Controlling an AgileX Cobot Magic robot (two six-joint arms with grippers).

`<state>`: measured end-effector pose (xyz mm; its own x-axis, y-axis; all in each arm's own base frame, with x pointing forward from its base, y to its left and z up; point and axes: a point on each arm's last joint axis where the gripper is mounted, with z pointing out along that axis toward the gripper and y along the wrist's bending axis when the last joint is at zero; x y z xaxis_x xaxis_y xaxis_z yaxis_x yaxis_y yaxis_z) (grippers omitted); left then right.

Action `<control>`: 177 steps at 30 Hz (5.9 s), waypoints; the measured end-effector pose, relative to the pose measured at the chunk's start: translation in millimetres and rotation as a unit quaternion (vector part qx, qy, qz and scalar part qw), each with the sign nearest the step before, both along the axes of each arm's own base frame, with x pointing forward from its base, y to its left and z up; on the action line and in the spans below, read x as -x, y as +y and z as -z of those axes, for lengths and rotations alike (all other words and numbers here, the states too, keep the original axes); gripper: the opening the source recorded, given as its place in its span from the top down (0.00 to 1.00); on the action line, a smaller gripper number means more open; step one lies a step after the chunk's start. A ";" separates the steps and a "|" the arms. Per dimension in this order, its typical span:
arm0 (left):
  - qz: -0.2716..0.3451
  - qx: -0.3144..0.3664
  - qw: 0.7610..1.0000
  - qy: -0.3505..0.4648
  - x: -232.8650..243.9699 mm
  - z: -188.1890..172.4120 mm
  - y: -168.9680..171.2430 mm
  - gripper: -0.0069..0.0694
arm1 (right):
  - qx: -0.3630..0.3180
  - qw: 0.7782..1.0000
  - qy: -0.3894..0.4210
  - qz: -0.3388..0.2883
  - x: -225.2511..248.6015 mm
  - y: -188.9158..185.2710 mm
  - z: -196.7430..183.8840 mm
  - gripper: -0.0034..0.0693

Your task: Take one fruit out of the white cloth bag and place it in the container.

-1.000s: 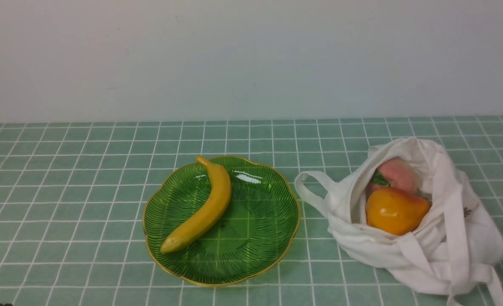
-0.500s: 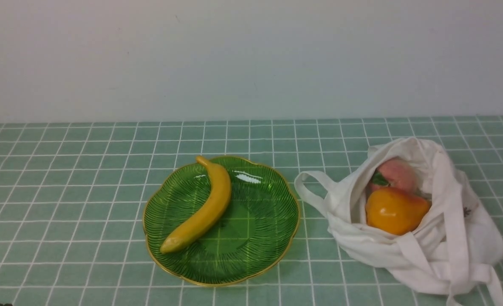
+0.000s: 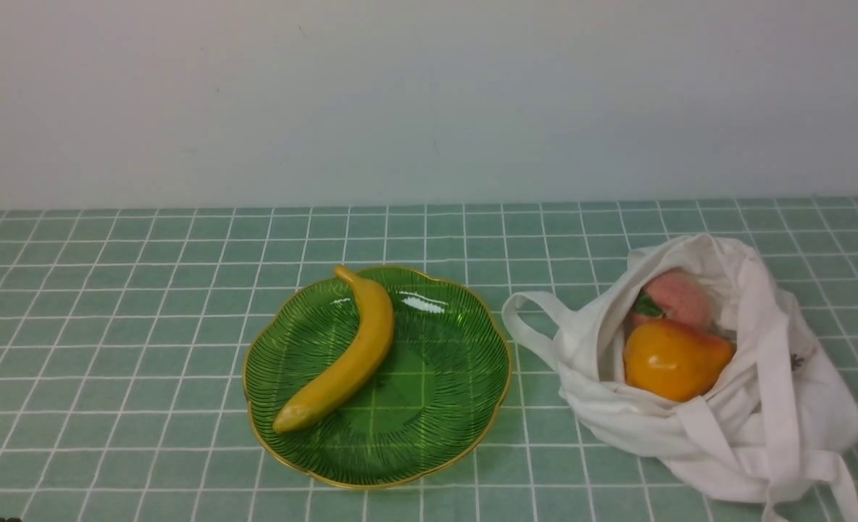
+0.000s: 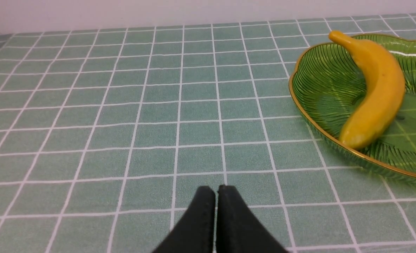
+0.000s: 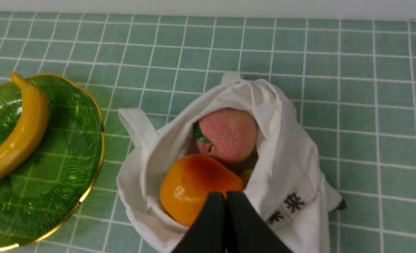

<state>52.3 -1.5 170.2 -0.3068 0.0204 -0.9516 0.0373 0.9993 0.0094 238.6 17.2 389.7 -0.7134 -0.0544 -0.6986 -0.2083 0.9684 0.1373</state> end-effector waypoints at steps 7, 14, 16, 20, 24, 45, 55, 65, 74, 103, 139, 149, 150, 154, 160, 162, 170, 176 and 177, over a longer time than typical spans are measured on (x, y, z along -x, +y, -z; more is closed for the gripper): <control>0.000 0.000 1.000 0.000 0.0 0.0 0.0 0.92 | 0.019 0.992 0.010 -0.127 -34.6 46.8 22.5 0.80; 0.000 0.000 1.000 0.000 0.0 0.0 0.0 0.92 | 0.128 0.968 0.082 -0.198 -62.9 93.2 81.0 0.33; 0.000 0.000 1.000 0.000 0.0 0.0 0.0 0.92 | 0.161 0.961 0.108 -0.195 -72.1 102.7 102.8 0.15; 0.000 0.000 1.000 0.000 0.0 0.0 0.0 0.92 | 0.206 0.951 0.142 -0.179 -83.4 110.3 131.6 0.03; 0.000 0.000 1.000 0.000 0.0 0.0 0.0 0.92 | 0.247 0.940 0.173 -0.158 -92.8 110.2 156.8 0.00; 0.000 0.000 1.000 0.000 0.0 0.0 0.0 0.92 | 0.256 0.931 0.228 -0.125 -104.2 113.1 191.9 0.16; 0.000 0.000 1.000 0.000 0.0 0.0 0.0 0.92 | 0.235 0.947 0.197 -0.095 -95.1 110.7 145.0 0.49; 0.000 0.000 1.000 0.000 0.0 0.0 0.0 0.92 | 0.179 0.975 0.099 -0.088 -71.7 105.3 67.4 0.97; 0.000 0.000 1.000 0.000 0.0 0.0 0.0 0.92 | 0.182 0.955 0.189 -0.136 -88.1 120.6 116.9 0.68; 0.000 0.000 1.000 0.000 0.0 0.0 0.0 0.92 | 0.280 0.903 0.304 -0.116 -112.9 117.8 197.3 0.09; 0.000 0.000 1.000 0.000 0.0 0.0 0.0 0.92 | 0.126 0.975 0.090 -0.160 -57.1 145.0 66.7 0.12; 0.000 0.000 1.000 0.000 0.0 0.0 0.0 0.92 | 0.092 0.938 0.056 -0.329 -37.8 242.5 109.0 0.12; 0.000 0.000 1.000 0.000 0.0 0.0 0.0 0.92 | 0.099 0.936 0.061 -0.333 -40.4 247.6 119.4 0.12; 0.000 0.000 1.000 0.000 0.0 0.0 0.0 0.92 | 0.121 0.933 0.068 -0.334 -52.7 257.9 151.5 0.12; 0.000 0.000 1.000 0.000 0.0 0.0 0.0 0.92 | 0.110 0.942 0.078 -0.307 -61.1 264.1 172.2 0.12; 0.000 0.000 1.000 0.000 0.0 0.0 0.0 0.92 | 0.108 0.944 0.080 -0.301 -61.1 264.1 172.3 0.10; 0.000 0.000 1.000 0.000 0.0 0.0 0.0 0.92 | 0.141 0.937 0.086 -0.308 -57.3 256.7 160.8 0.00; 0.000 0.000 1.000 0.000 0.0 0.0 0.0 0.92 | 0.134 0.944 0.067 -0.292 -52.9 250.1 105.3 0.04; 0.000 0.000 1.000 0.000 0.0 0.0 0.0 0.92 | 0.137 0.946 0.060 -0.287 -51.0 246.4 91.3 0.07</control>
<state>52.3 -1.5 170.2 -0.3068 0.0204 -0.9516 0.0373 0.9993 0.0094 289.6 263.6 298.3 -0.5849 -0.6243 -0.5178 -0.7093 0.7033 -0.0468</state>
